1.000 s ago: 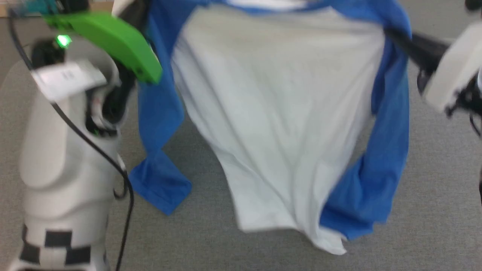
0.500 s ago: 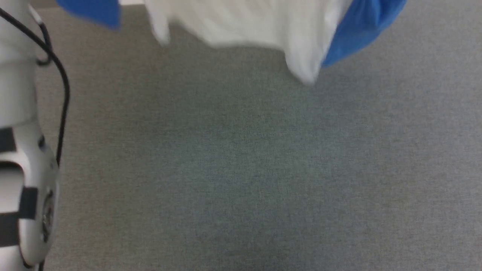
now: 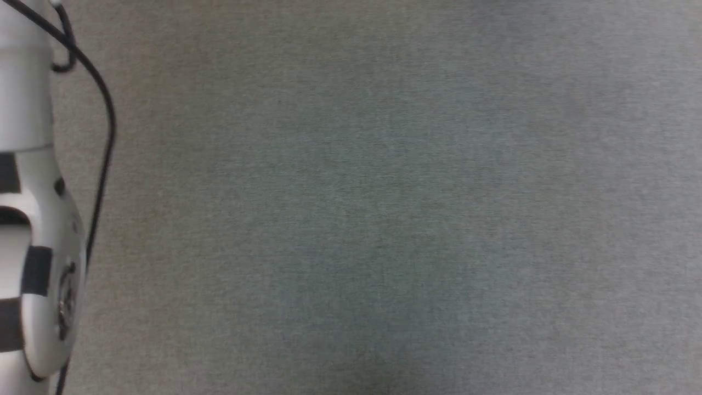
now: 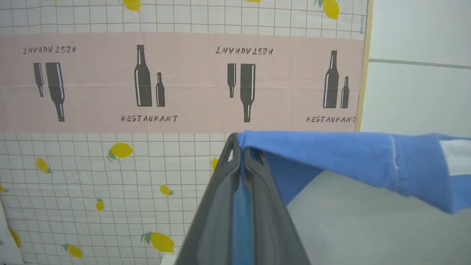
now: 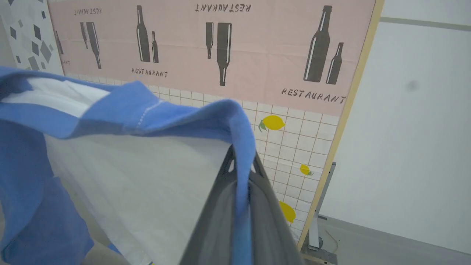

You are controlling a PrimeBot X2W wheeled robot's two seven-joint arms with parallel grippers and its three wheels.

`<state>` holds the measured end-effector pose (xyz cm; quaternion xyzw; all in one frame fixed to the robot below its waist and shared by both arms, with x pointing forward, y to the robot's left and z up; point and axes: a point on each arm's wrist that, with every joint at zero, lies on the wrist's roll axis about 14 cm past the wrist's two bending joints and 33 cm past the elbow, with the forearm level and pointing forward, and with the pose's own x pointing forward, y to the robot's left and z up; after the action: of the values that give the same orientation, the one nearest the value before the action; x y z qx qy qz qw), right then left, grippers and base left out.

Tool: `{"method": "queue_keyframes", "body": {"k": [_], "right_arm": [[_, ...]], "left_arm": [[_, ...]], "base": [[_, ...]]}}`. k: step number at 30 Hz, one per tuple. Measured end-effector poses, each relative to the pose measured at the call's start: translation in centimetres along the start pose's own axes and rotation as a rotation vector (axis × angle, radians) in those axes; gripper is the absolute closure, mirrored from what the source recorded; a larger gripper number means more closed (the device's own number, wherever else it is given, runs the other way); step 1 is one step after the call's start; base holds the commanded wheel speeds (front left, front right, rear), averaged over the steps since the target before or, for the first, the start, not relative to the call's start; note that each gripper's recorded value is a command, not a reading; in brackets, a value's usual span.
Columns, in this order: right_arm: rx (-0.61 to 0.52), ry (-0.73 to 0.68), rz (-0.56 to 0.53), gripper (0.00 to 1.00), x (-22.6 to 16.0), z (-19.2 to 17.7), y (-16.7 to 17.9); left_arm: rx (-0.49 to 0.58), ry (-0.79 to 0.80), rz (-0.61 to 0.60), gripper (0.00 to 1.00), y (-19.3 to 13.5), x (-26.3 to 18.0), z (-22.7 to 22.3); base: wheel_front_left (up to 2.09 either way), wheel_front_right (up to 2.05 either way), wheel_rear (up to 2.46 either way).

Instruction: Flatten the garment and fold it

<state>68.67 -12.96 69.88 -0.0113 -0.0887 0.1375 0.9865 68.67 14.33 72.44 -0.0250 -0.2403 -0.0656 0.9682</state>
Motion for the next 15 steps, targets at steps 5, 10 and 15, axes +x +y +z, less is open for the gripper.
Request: {"method": "queue_keyframes", "body": {"k": [5,10,15], "right_arm": [[0.035,0.135,0.072,1.00,-1.2,-6.6,2.1],[0.113,0.202,0.095,1.00,-4.7,-10.6,2.7],[0.216,0.330,0.123,1.00,-11.2,-15.5,4.5]], "left_arm": [[-0.040,0.122,0.017,1.00,1.2,-3.2,-5.3],[-0.094,0.264,0.035,1.00,1.5,-8.7,-9.7],[-0.178,0.434,0.077,1.00,1.0,-16.9,-13.4]], "base": [[0.00,0.00,0.00],[0.00,0.00,0.00],[0.00,0.00,0.00]]}}
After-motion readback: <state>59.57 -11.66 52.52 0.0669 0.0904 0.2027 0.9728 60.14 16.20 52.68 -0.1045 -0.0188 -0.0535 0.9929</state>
